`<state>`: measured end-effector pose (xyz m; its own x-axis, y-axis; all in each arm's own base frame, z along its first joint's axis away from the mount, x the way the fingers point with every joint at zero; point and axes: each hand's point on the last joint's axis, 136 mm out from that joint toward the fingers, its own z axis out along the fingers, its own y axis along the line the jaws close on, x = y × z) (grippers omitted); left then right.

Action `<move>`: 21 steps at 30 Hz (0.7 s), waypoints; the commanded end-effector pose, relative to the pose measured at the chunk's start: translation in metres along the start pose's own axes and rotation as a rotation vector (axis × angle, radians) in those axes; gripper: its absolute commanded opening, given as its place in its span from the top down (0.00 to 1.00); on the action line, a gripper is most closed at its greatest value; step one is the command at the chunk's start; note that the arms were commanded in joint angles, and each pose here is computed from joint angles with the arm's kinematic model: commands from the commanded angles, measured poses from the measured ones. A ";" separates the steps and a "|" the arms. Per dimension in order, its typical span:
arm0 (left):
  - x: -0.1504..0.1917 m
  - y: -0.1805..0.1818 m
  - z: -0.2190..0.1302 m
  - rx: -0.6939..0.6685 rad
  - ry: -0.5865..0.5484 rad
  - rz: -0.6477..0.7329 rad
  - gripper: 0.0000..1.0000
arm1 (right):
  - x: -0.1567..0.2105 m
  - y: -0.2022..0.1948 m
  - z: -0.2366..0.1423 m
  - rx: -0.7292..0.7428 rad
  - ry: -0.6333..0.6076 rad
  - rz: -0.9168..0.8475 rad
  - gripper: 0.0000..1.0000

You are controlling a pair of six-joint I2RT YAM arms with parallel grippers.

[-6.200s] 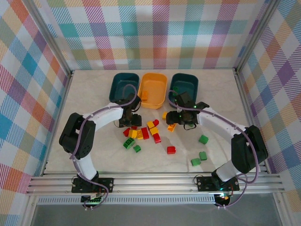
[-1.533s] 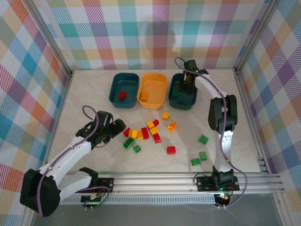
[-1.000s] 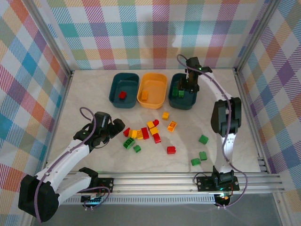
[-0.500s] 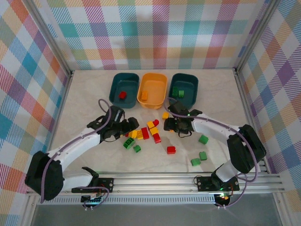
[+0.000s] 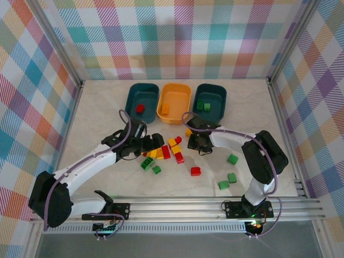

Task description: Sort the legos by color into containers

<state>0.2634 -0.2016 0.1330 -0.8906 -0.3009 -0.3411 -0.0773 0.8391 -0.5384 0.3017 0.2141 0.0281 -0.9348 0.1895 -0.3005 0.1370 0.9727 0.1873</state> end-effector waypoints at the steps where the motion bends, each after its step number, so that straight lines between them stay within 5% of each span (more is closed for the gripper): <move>1: 0.003 0.008 -0.007 -0.028 -0.010 0.019 0.14 | -0.008 -0.007 -0.003 0.038 -0.052 -0.004 0.64; 6: 0.003 0.009 -0.003 -0.039 -0.003 0.019 0.14 | -0.007 -0.015 -0.017 0.047 -0.074 -0.038 0.76; 12: -0.012 0.009 -0.005 -0.079 -0.018 0.023 0.13 | -0.028 -0.008 -0.064 0.005 -0.168 -0.091 0.79; 21: -0.037 0.071 0.010 -0.083 0.069 -0.403 0.16 | -0.084 0.092 -0.089 -0.234 -0.203 -0.286 0.78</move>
<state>0.3030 -0.1368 0.1089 -0.8226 -0.5358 -0.1902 -0.3739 0.7618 -0.5289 0.3488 0.2512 0.1569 -0.8405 0.0601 -0.5385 -0.1121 0.9530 0.2813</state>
